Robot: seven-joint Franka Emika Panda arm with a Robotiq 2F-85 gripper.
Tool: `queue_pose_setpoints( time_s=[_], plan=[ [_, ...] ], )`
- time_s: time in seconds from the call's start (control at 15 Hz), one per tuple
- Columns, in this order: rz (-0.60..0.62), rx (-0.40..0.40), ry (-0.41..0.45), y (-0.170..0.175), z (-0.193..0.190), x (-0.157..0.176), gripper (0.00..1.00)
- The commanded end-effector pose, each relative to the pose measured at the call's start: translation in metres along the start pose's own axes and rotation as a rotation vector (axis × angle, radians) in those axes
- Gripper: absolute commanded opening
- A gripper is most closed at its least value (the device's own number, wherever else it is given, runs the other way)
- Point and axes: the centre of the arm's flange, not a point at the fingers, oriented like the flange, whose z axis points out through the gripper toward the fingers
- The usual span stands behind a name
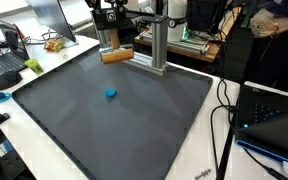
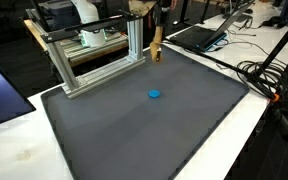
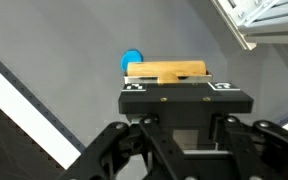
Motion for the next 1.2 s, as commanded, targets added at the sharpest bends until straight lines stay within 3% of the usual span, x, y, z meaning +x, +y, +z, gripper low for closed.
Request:
queue_pose_setpoints(
  time_s=[0.0, 0.2, 0.27, 0.6, 0.93, 1.13],
  plan=[
    [-0.008, 0.002, -0.003, 0.0, 0.002, 0.0, 0.47],
    [-0.016, 0.002, -0.004, 0.001, 0.002, 0.001, 0.47],
    [-0.016, 0.001, -0.004, 0.001, 0.002, 0.001, 0.22],
    [-0.205, -0.056, -0.018, 0.005, 0.008, 0.006, 0.22],
    [-0.395, -0.068, -0.081, 0.027, 0.047, 0.01, 0.22],
    [-0.486, -0.085, -0.075, 0.041, 0.073, 0.017, 0.22]
  ],
)
